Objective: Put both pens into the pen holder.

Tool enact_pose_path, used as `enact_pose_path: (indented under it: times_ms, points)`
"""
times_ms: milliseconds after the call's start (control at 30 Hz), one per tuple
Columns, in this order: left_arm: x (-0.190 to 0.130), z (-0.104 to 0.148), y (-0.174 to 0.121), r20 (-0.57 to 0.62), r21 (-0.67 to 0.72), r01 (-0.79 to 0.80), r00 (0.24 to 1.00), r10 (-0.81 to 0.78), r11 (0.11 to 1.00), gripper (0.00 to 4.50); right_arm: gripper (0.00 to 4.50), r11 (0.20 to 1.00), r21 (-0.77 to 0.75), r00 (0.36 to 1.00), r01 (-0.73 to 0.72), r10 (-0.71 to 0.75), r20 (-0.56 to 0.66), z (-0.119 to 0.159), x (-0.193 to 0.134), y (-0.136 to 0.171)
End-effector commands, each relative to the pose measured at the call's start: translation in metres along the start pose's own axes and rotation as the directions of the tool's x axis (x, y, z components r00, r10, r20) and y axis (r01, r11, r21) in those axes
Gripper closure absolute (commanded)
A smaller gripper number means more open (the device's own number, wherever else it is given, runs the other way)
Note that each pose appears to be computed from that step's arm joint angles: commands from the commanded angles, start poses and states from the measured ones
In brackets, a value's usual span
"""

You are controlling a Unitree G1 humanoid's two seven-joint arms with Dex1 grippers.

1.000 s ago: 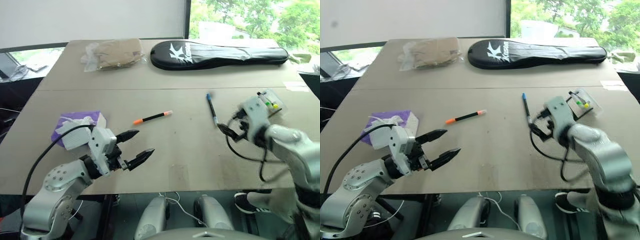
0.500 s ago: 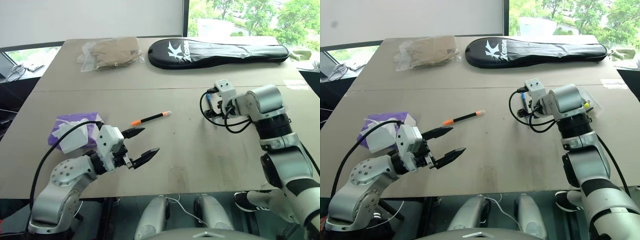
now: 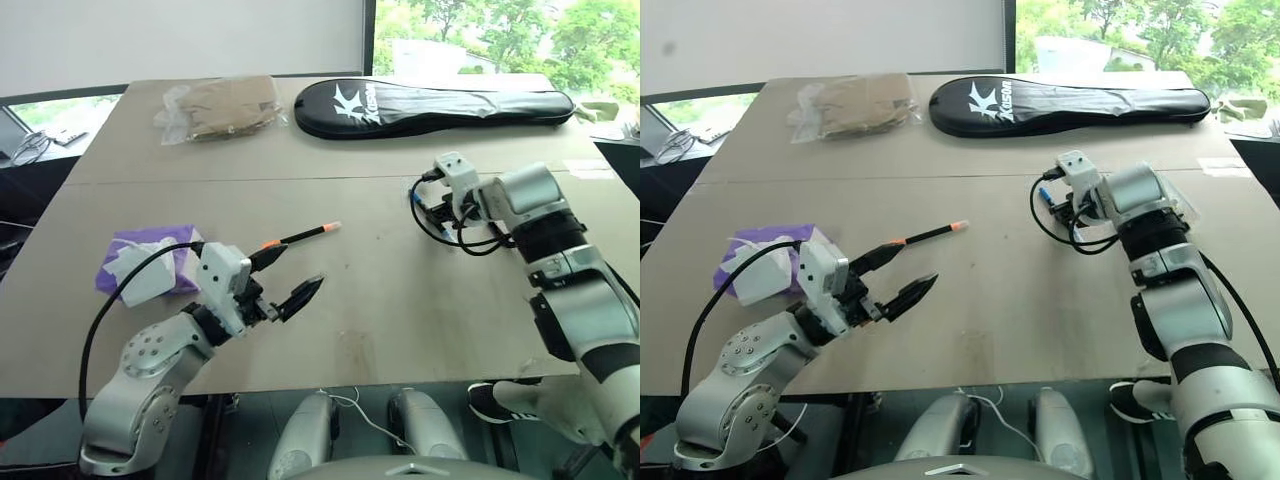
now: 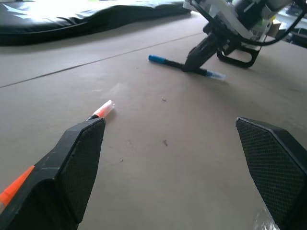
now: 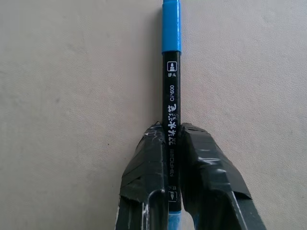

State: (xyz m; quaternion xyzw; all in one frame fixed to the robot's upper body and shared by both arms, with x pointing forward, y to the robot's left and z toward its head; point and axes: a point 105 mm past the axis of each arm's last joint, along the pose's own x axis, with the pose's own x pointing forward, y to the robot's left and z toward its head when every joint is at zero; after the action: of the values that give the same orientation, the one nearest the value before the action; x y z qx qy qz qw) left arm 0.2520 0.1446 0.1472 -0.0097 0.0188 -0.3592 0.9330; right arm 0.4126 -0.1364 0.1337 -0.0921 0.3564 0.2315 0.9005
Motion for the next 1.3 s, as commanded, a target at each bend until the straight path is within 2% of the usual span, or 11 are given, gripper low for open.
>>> enact_pose_path:
  times_ms: [33, 167, 267, 400, 467, 600, 733, 833, 933, 1100, 1300]
  points:
    - [0.009, 0.013, -0.002, 0.007, -0.156, -0.017, 1.0, 0.018, 0.988, 0.0, 4.45, 0.986, -0.126, 0.966, -0.109, 0.135, 0.221, 0.027, -0.027, 0.023]
    - [0.016, 0.021, -0.001, 0.016, -0.272, -0.016, 1.0, 0.021, 0.962, 0.0, 4.45, 0.944, -0.256, 0.903, -0.208, 0.285, 0.32, 0.032, -0.053, 0.057]
    - [0.032, 0.032, 0.002, 0.076, -0.403, 0.023, 0.997, 0.008, 0.915, 0.0, 4.45, 0.882, -0.348, 0.815, -0.318, 0.442, 0.375, 0.036, -0.077, 0.102]
    - [0.046, 0.035, -0.006, 0.036, -0.377, 0.063, 0.998, -0.053, 0.924, 0.0, 4.45, 0.902, -0.319, 0.803, -0.292, 0.412, 0.43, 0.034, -0.082, 0.109]
    - [0.05, 0.037, -0.011, 0.023, -0.346, 0.082, 0.997, -0.079, 0.935, 0.0, 4.45, 0.938, -0.265, 0.806, -0.224, 0.331, 0.49, 0.04, -0.088, 0.092]
    - [0.053, 0.04, -0.01, 0.023, -0.283, 0.079, 0.997, -0.076, 0.956, 0.0, 4.45, 0.96, -0.278, 0.712, -0.029, 0.215, 0.668, 0.044, -0.125, 0.048]
    - [0.052, 0.042, -0.013, 0.035, -0.242, 0.093, 0.996, -0.088, 0.966, 0.0, 4.45, 0.944, -0.309, 0.654, 0.119, 0.16, 0.739, 0.045, -0.151, 0.027]
    - [0.048, 0.055, -0.03, 0.122, -0.096, 0.198, 0.975, -0.186, 0.975, 0.0, 4.45, 0.896, -0.295, 0.615, 0.33, 0.033, 0.788, 0.043, -0.173, -0.008]
    - [0.039, 0.062, -0.051, 0.162, -0.016, 0.38, 0.914, -0.372, 0.925, 0.0, 4.45, 0.831, -0.305, 0.613, 0.466, -0.055, 0.788, 0.036, -0.178, -0.037]
    - [0.037, 0.069, -0.059, 0.175, 0.076, 0.473, 0.86, -0.479, 0.878, 0.0, 4.45, 0.774, -0.335, 0.609, 0.537, -0.08, 0.789, 0.026, -0.165, -0.057]
    - [0.04, 0.069, -0.065, 0.179, 0.101, 0.456, 0.866, -0.467, 0.884, 0.0, 4.45, 0.781, -0.341, 0.616, 0.523, -0.07, 0.785, 0.015, -0.154, -0.061]
